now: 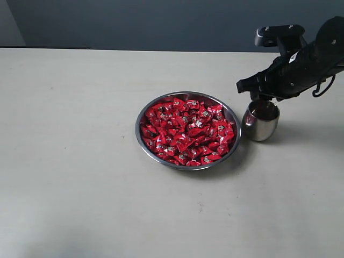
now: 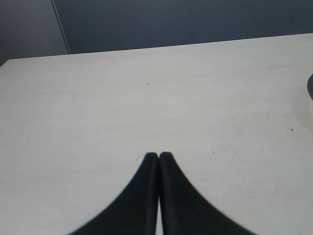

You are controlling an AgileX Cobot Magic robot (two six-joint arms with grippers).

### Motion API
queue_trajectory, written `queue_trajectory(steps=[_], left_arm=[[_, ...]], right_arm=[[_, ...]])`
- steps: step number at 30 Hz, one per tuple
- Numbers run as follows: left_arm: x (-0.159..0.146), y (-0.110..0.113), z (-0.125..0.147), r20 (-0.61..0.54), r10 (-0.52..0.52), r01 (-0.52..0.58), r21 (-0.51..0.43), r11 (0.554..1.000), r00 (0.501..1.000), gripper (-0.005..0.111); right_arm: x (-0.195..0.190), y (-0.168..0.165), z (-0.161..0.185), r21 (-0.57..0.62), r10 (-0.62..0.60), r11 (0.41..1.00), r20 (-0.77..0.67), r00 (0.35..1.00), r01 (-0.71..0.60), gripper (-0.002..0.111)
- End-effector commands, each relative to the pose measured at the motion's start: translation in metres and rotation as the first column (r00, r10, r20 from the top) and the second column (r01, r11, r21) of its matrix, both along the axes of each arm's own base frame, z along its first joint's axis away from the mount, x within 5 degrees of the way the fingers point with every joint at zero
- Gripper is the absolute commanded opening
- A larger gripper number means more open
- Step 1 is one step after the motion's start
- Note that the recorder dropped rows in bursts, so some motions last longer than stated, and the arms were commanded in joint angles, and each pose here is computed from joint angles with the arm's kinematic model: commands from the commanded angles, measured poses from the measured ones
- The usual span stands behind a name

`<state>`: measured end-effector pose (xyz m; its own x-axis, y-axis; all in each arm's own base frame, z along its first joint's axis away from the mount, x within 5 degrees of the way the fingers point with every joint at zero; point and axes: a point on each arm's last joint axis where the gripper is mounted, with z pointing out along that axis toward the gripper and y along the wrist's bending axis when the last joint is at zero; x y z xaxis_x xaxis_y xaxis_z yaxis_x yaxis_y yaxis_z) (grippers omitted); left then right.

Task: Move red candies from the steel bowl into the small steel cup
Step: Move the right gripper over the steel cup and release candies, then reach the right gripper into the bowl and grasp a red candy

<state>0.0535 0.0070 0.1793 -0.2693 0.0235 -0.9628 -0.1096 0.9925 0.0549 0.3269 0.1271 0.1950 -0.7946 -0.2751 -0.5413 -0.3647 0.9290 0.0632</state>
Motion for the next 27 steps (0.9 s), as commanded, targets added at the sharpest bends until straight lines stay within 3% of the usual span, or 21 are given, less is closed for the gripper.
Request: queue_trajectory(steps=[1, 12, 20, 27], left_arm=[[0.000, 0.000, 0.004, 0.018, -0.008, 0.008, 0.003, 1.000, 1.000, 0.000], [0.000, 0.000, 0.004, 0.018, -0.008, 0.008, 0.003, 1.000, 1.000, 0.000], [0.000, 0.000, 0.004, 0.018, -0.008, 0.008, 0.003, 1.000, 1.000, 0.000], [0.000, 0.000, 0.004, 0.018, -0.008, 0.008, 0.003, 1.000, 1.000, 0.000]], right_arm=[[-0.006, 0.002, 0.017, 0.024, 0.005, 1.000, 0.038, 0.999, -0.006, 0.037], [-0.023, 0.081, 0.024, 0.040, 0.232, 0.972, 0.021, 0.973, -0.232, 0.037], [-0.010, 0.131, -0.006, 0.044, 0.306, 0.952, -0.081, 0.949, -0.303, 0.037], [0.009, 0.149, -0.041, 0.029, 0.310, 0.951, -0.165, 0.936, -0.309, 0.037]])
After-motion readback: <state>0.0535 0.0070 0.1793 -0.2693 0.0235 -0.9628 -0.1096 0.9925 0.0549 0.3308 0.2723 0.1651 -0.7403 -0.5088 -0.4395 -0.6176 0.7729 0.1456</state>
